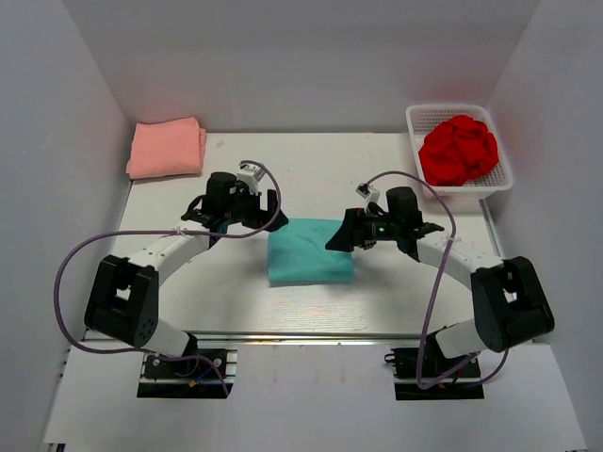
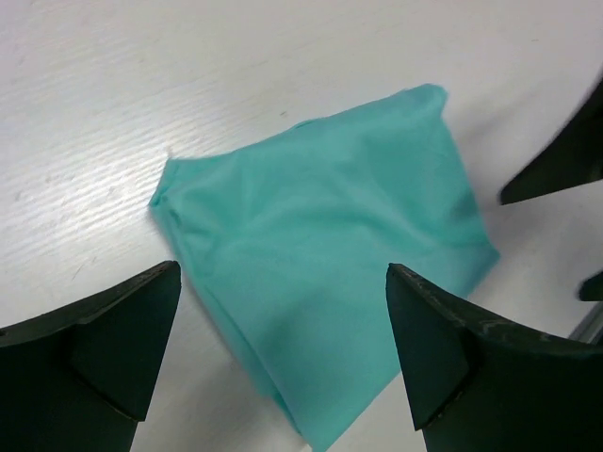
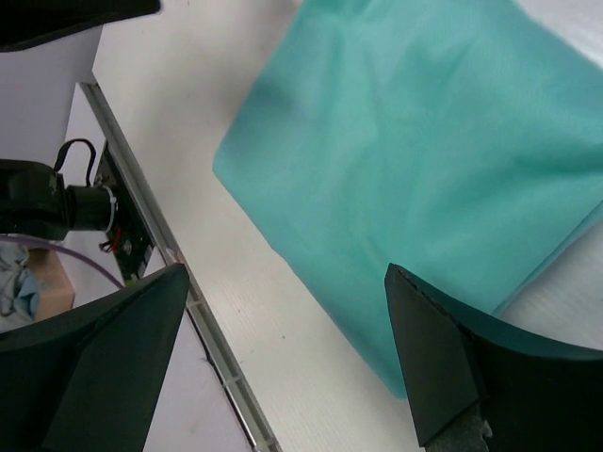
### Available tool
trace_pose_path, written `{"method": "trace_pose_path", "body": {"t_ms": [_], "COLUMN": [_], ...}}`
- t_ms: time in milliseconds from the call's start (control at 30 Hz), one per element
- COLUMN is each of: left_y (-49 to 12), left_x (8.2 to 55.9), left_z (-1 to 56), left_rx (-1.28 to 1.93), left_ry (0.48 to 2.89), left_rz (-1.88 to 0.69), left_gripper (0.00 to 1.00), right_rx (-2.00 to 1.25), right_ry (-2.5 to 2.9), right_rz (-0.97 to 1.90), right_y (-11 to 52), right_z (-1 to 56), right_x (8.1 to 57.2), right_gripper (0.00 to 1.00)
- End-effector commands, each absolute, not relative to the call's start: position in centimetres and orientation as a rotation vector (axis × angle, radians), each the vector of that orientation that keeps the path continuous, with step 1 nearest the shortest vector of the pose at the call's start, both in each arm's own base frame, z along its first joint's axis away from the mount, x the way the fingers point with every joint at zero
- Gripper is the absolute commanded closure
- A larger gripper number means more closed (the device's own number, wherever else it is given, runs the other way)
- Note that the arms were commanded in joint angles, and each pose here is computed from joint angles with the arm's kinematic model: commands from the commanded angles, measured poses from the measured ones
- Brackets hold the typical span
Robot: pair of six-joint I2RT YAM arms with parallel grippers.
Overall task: Fold and stack the t-shirts
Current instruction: Smooth out wrinkles on the folded tshirt, then put the neatly folded tshirt into the corner of the board with the left arm
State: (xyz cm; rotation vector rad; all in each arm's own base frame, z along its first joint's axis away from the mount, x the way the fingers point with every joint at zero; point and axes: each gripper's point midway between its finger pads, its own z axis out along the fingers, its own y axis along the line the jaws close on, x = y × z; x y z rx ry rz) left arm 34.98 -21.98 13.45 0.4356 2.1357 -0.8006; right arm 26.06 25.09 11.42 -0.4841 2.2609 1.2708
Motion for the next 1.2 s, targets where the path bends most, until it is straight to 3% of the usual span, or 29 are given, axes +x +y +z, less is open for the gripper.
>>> {"method": "trace_pose_path", "body": {"t_ms": [0,200,533,667,700,767,900,1167], "left_y": [-19.4,-19.2,-21.4,-21.4,-21.3,-21.4,-20.9,-20.5], "left_x": [33.7,31.6,29.9,29.8,29.5,29.4,30.9,36.0], "left_z": [10.0,5.7,1.4,-1.0,-1.1,-1.5,-1.2,3.8], "left_rx": [0.315,0.295,0.353,0.341,0.341,0.357,0.301,0.413], "left_ry": [2.328,2.481,2.594,2.682,2.694,2.696,2.668,2.469], "left_rz": [-0.653,-0.638,-0.585,-0.467,-0.462,-0.418,-0.342,-0.158], "left_gripper": [0.0,0.05,0.2,0.39,0.48,0.55,1.0,1.0], "right_rx": [-0.488,-0.329,-0.284,-0.282,-0.281,-0.279,-0.261,-0.2], "right_ry": [2.16,2.112,2.188,2.181,2.177,2.173,2.163,2.135], "right_rz": [1.177,0.947,0.883,0.874,0.871,0.86,0.827,0.73], "right_y": [24.6,21.8,20.6,20.4,20.4,20.2,19.8,18.3], "right_z": [13.0,14.3,12.6,12.8,13.0,13.0,13.2,13.3], "right_x": [27.4,29.2,28.5,28.5,28.4,28.5,28.7,29.4], "right_gripper": [0.1,0.1,0.1,0.1,0.1,0.1,0.1,0.1]}}
